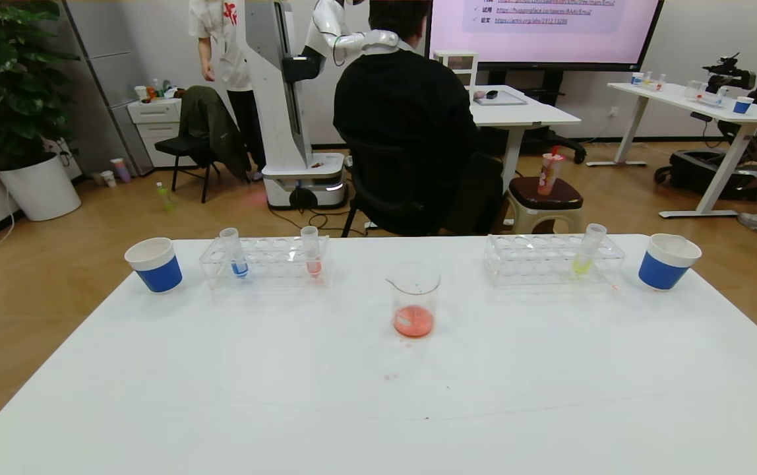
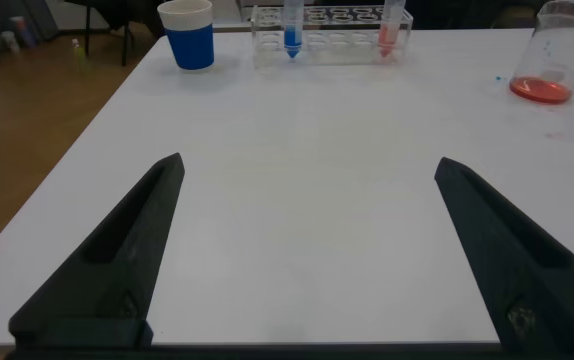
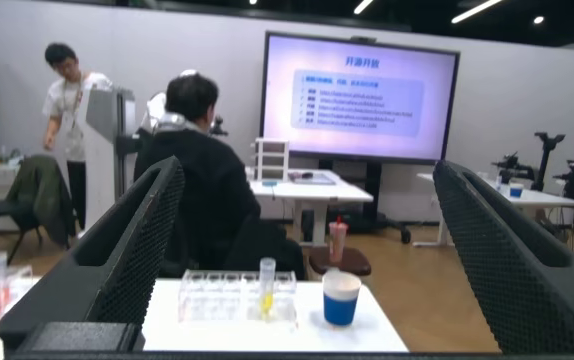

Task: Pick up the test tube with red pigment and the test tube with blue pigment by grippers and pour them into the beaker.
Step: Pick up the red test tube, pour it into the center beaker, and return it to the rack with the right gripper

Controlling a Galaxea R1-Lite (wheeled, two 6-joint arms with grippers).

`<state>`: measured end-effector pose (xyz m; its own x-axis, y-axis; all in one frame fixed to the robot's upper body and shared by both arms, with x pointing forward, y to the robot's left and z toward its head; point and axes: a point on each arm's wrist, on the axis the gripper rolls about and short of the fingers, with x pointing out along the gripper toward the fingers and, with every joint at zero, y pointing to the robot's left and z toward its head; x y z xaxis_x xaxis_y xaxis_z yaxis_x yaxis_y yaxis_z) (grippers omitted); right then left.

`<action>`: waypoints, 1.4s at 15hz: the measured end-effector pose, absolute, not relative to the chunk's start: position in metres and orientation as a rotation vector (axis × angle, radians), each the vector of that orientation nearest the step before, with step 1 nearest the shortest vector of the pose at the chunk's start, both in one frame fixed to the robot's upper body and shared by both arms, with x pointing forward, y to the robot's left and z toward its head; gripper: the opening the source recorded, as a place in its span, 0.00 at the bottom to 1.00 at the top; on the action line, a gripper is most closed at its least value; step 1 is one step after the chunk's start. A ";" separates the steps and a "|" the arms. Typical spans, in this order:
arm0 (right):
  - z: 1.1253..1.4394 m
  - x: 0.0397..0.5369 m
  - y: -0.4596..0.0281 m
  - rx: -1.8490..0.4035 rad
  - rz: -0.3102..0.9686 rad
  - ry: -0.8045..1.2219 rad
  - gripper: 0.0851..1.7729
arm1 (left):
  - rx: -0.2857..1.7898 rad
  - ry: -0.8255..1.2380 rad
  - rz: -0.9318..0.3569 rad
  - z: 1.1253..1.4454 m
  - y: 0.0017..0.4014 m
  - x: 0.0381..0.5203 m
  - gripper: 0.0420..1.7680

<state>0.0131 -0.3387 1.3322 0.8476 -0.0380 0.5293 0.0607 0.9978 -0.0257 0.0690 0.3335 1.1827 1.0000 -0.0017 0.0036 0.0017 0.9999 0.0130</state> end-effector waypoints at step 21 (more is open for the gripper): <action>1.183 0.069 -0.336 -0.056 0.007 -0.001 0.98 | 0.013 -0.004 -0.002 1.183 0.334 0.069 0.99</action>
